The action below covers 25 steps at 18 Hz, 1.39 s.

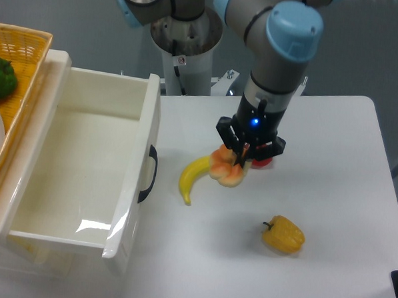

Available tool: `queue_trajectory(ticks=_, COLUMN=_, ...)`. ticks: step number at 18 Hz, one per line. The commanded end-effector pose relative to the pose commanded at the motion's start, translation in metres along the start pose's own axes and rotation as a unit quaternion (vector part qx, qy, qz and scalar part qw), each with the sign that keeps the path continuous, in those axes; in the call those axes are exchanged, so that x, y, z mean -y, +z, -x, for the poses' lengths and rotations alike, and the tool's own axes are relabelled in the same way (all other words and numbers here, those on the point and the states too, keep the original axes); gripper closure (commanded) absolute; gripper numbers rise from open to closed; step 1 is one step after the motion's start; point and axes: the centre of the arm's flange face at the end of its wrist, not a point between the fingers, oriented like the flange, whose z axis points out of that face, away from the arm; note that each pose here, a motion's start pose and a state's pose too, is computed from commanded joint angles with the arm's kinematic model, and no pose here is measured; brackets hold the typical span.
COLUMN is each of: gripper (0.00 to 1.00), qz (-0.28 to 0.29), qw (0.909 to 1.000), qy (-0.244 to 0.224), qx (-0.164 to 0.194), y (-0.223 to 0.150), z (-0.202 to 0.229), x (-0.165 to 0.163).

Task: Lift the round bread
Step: 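Lift the bread roll and carry it over the white drawer, then open the gripper to drop the bread roll into the drawer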

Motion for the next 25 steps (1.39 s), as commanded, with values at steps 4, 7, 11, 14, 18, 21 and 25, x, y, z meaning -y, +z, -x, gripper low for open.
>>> queue_trajectory(ticks=4, gripper=1.00, qz=-0.041, qw=0.9977, qy=-0.047, qx=-0.025, y=-0.014, z=-0.018, x=0.009)
queue_trajectory(ticks=7, gripper=1.00, qz=-0.065, qw=0.9949, qy=-0.067, qx=-0.038, y=-0.028, z=-0.031, x=0.014)
queue_trajectory(ticks=11, gripper=1.00, qz=-0.086, qw=0.9910, qy=-0.081, qx=-0.064, y=-0.034, z=-0.053, x=0.026)
queue_trajectory(ticks=14, gripper=1.00, qz=-0.079, qw=0.9918, qy=-0.061, qx=-0.079, y=-0.025, z=-0.087, x=0.039)
queue_trajectory(ticks=18, gripper=1.00, qz=-0.070, qw=0.9923, qy=-0.044, qx=-0.092, y=-0.015, z=-0.120, x=0.049)
queue_trajectory(ticks=21, gripper=1.00, qz=-0.062, qw=0.9922, qy=-0.032, qx=-0.104, y=-0.004, z=-0.140, x=0.053)
queue_trajectory(ticks=25, gripper=0.97, qz=-0.056, qw=0.9922, qy=-0.015, qx=-0.110, y=0.004, z=-0.155, x=0.056)
